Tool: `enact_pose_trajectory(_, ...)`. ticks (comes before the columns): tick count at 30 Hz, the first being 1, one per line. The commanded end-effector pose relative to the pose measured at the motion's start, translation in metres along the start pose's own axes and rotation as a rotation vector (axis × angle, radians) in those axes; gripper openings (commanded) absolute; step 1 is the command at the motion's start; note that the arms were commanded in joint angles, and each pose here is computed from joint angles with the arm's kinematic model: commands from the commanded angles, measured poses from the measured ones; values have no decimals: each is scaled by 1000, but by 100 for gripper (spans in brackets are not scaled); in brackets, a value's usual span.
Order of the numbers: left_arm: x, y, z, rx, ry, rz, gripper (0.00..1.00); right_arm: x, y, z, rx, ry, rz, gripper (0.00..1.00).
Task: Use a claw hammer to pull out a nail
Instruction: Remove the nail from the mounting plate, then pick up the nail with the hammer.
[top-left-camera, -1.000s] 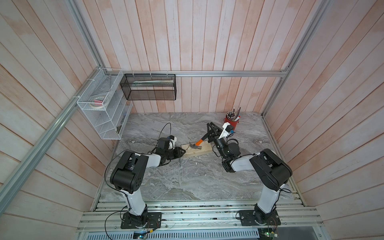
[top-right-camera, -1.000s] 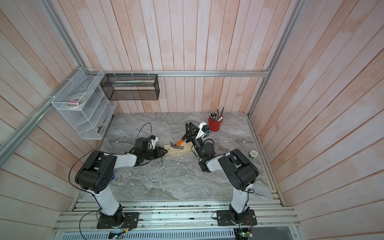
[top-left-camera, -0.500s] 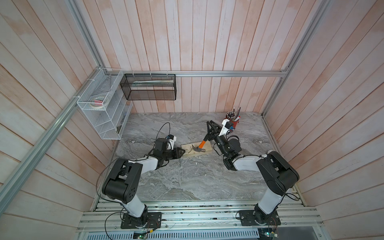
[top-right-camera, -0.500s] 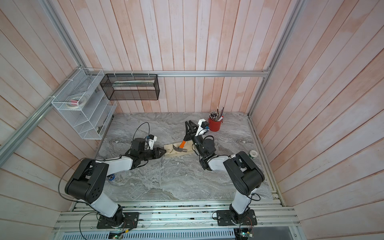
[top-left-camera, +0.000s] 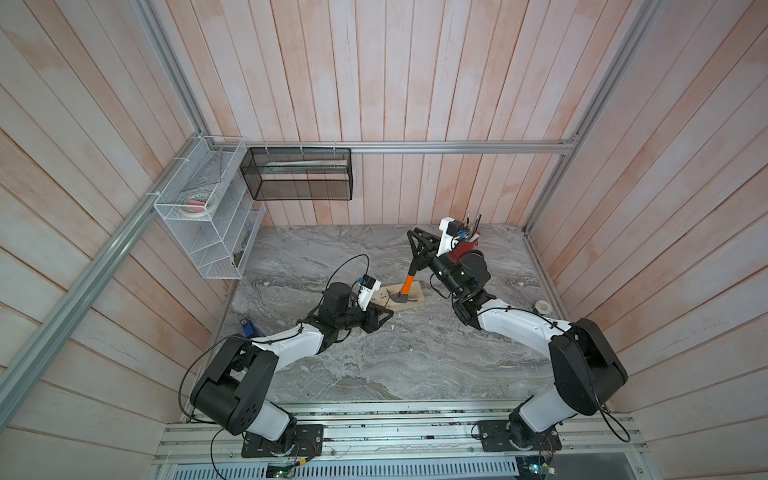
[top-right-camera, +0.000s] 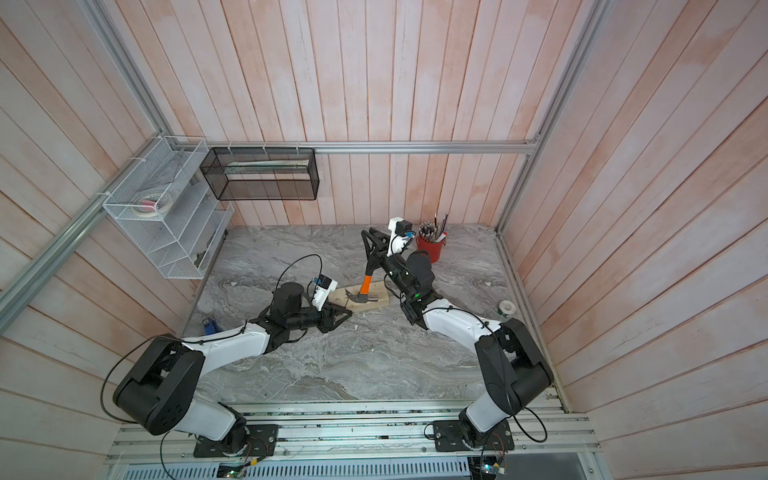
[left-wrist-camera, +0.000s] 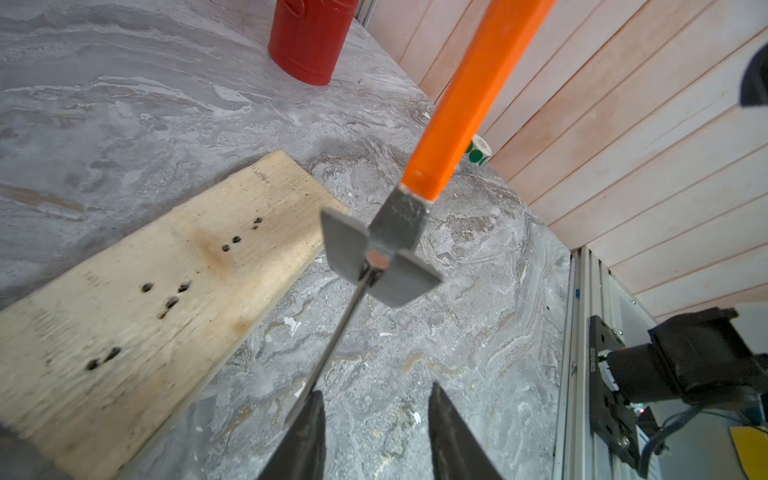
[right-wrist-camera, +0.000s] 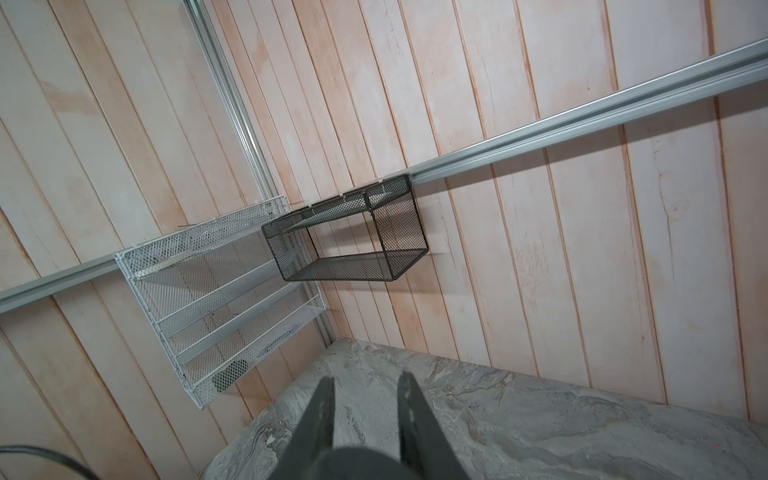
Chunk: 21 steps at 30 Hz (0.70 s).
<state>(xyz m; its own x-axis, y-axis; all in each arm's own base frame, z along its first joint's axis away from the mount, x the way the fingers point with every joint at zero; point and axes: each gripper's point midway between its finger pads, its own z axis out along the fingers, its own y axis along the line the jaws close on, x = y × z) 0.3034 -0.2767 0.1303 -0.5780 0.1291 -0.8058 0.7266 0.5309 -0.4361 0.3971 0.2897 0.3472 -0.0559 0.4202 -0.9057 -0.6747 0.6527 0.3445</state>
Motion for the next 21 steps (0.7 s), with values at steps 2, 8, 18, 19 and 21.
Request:
enact_pose_trajectory(2, -2, 4, 0, -64, -16, 88, 43, -34, 19, 0, -52, -36, 21, 0)
enact_pose_trajectory(8, 2, -3, 4, -54, 0, 124, 43, -29, 13, 1, -25, -14, 18, 0)
enact_pose_trajectory(18, 6, -8, -9, -55, -41, 165, 43, -25, 1, 4, 4, 0, 22, 0)
enact_pose_trajectory(19, 6, -7, -8, -60, -38, 163, 44, -25, 3, 4, -4, 2, 26, 0)
enact_pose_trajectory(21, 5, -4, -3, -64, -29, 184, 44, -25, 5, 3, -16, 5, 33, 0)
